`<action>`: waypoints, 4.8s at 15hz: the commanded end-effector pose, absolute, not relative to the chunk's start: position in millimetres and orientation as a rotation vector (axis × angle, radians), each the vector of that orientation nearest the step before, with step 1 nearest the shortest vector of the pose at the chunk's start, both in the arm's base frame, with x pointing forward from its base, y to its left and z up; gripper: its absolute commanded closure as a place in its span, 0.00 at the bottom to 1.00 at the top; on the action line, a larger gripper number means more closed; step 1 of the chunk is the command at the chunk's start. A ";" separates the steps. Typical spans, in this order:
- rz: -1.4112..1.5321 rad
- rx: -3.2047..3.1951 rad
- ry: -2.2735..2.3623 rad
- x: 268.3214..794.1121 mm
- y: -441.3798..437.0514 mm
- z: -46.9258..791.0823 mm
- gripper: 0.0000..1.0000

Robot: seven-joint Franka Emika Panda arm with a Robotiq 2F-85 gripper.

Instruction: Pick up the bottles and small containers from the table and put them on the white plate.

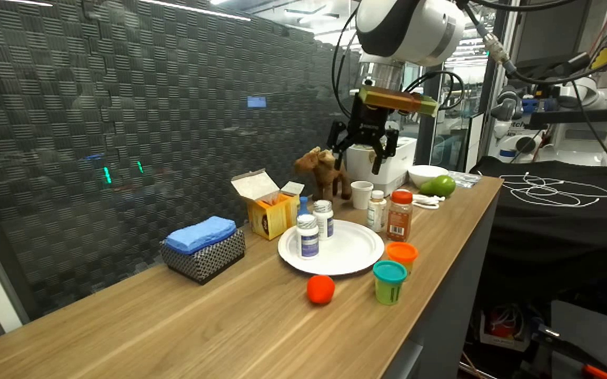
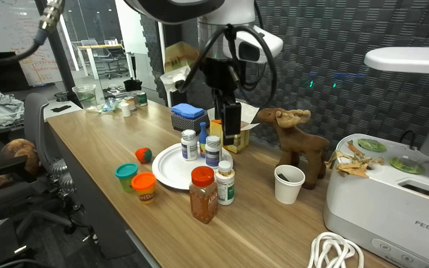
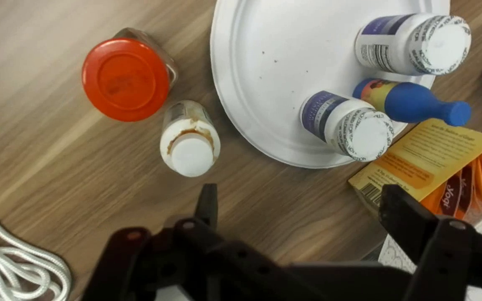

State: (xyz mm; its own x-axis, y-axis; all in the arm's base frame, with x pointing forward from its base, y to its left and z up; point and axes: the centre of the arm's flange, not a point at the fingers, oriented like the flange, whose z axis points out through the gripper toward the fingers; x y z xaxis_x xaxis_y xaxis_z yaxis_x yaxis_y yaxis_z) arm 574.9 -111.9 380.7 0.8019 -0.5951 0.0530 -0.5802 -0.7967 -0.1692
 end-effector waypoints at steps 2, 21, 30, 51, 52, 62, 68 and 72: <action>-0.131 -2.946 0.693 573.1 -118.1 381.3 0.00; 0.056 -3.086 0.452 570.1 -127.5 335.3 0.13; 0.060 -3.168 0.439 569.4 -135.5 337.9 0.85; -0.050 -3.135 0.319 560.9 8.5 422.7 0.93; -0.034 -3.136 0.313 560.6 11.8 420.8 0.93; 0.095 -3.084 0.320 577.3 17.5 382.4 0.93; 0.096 -3.116 0.358 590.4 9.2 370.3 0.93; 0.060 -3.094 0.379 596.0 6.9 370.7 0.93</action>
State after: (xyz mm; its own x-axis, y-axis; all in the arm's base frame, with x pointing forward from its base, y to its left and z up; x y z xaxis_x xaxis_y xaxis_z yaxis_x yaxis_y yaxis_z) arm 585.3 5.9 362.0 0.9722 -0.2234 -0.0698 -0.2241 -0.9746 -0.0027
